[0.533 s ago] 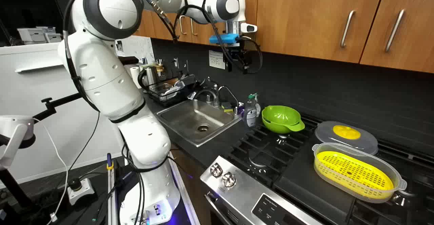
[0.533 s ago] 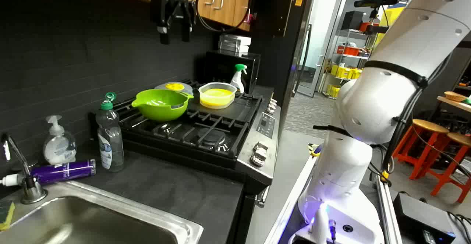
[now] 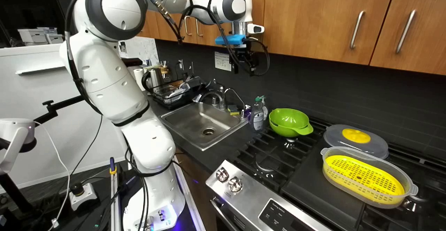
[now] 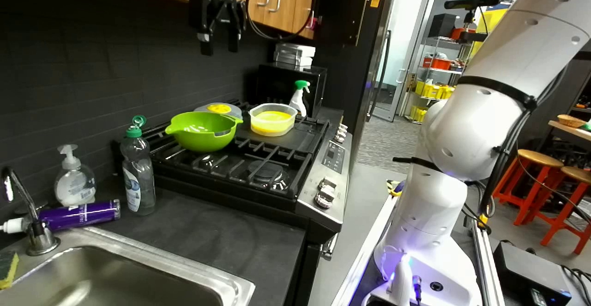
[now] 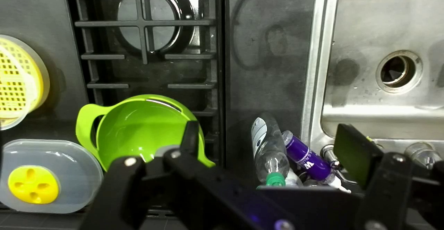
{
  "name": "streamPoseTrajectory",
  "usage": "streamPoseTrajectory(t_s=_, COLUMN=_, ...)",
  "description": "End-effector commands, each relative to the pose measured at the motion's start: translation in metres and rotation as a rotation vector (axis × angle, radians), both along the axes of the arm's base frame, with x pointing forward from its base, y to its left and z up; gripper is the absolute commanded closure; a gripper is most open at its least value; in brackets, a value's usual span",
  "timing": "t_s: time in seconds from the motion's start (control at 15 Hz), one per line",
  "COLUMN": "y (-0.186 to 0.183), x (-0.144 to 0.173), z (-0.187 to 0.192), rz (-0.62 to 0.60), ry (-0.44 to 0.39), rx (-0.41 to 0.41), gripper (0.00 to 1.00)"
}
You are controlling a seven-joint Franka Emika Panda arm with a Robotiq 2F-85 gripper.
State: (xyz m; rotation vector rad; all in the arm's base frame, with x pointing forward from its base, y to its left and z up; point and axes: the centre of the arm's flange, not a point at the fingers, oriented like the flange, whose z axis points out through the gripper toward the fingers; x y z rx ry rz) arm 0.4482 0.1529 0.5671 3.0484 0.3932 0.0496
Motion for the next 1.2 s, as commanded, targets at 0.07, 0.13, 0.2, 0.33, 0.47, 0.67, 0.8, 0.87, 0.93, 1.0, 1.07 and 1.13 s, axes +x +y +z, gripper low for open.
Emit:
streamPoseTrajectory(t_s=0.07, y=-0.028, x=0.004, z=0.005, rz=-0.117, ry=0.006, rx=0.029, gripper=0.00)
streamPoseTrajectory(t_s=0.13, y=-0.048, x=0.004, z=0.006, rz=-0.173, ry=0.011, rx=0.044, gripper=0.00)
streamPoseTrajectory(t_s=0.2, y=-0.072, x=0.005, z=0.007, rz=-0.229, ry=0.022, rx=0.060, gripper=0.00)
streamPoseTrajectory(t_s=0.33, y=-0.120, x=0.007, z=0.006, rz=-0.318, ry=0.038, rx=0.096, gripper=0.00)
streamPoseTrajectory(t_s=0.47, y=-0.159, x=0.008, z=-0.002, rz=-0.394, ry=0.041, rx=0.118, gripper=0.00)
streamPoseTrajectory(t_s=0.67, y=-0.218, x=0.002, z=-0.026, rz=-0.498, ry=0.052, rx=0.128, gripper=0.00)
streamPoseTrajectory(t_s=0.8, y=-0.251, x=-0.003, z=-0.048, rz=-0.566, ry=0.059, rx=0.128, gripper=0.00)
streamPoseTrajectory(t_s=0.87, y=-0.265, x=-0.006, z=-0.057, rz=-0.592, ry=0.062, rx=0.127, gripper=0.00)
streamPoseTrajectory(t_s=0.93, y=-0.278, x=-0.008, z=-0.067, rz=-0.615, ry=0.056, rx=0.125, gripper=0.00)
streamPoseTrajectory(t_s=1.0, y=-0.291, x=-0.010, z=-0.076, rz=-0.638, ry=0.046, rx=0.120, gripper=0.00)
streamPoseTrajectory(t_s=1.07, y=-0.301, x=-0.012, z=-0.083, rz=-0.655, ry=0.032, rx=0.120, gripper=0.00)
streamPoseTrajectory(t_s=1.13, y=-0.310, x=-0.013, z=-0.089, rz=-0.669, ry=0.019, rx=0.116, gripper=0.00)
